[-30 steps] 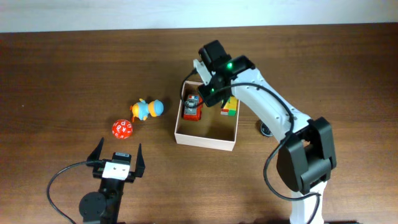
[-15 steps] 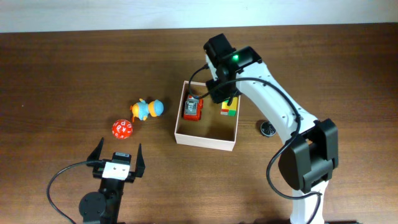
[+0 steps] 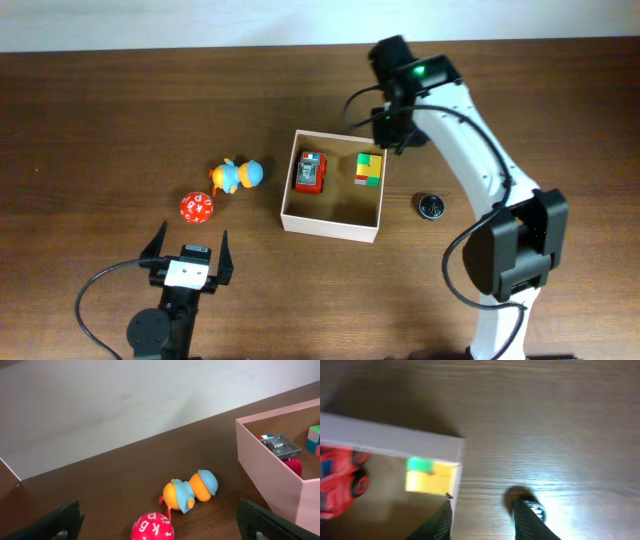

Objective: Pack container
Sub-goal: 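Open the right gripper and raise it out of the box, then move the right gripper right over the black round wheel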

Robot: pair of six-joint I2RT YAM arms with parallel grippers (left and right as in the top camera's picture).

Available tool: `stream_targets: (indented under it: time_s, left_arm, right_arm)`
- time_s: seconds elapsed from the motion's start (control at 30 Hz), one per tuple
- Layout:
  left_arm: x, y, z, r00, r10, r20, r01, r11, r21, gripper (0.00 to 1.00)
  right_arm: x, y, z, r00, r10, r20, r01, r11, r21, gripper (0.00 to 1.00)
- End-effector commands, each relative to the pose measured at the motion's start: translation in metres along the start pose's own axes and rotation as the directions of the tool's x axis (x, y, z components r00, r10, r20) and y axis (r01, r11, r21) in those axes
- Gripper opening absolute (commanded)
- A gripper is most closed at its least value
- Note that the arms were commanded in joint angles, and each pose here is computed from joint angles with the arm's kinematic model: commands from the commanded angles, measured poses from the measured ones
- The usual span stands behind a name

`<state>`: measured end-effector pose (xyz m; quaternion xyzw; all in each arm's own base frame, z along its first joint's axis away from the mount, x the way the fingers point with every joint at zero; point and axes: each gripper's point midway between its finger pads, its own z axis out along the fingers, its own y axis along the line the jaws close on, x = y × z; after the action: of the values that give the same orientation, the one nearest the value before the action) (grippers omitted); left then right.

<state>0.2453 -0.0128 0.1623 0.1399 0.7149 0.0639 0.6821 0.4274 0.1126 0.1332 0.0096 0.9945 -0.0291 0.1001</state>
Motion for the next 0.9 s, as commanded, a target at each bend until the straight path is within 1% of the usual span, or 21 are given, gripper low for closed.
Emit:
stream_targets:
  time_s: [0.0,0.43,0.6,0.67,0.87]
  left_arm:
    - [0.002,-0.001,0.0,1.0,0.012,-0.001,-0.012,1.0,0.001,0.99]
    - [0.002,-0.001,0.0,1.0,0.012,-0.001,-0.012,1.0,0.001,0.99]
    - [0.002,-0.001,0.0,1.0,0.012,-0.001,-0.012,1.0,0.001,0.99]
    - [0.002,-0.001,0.0,1.0,0.012,-0.001,-0.012,1.0,0.001,0.99]
    - [0.002,-0.001,0.0,1.0,0.012,-0.001,-0.012,1.0,0.001,0.99]
  right_arm:
    - [-0.006,-0.018,-0.006,0.997,0.07,0.019,-0.071,0.997,0.024,0.35]
    - [0.012,-0.021,0.026,0.996,0.08,-0.043,-0.079,0.996,0.03,0.35]
    - [0.006,-0.015,0.029,0.997,0.071,-0.024,-0.071,0.997,-0.001,0.35]
    - [0.002,-0.009,0.029,0.999,0.051,-0.01,-0.051,0.998,-0.035,0.35]
    - [0.001,-0.005,0.032,0.999,0.048,-0.014,-0.049,0.998,-0.05,0.35]
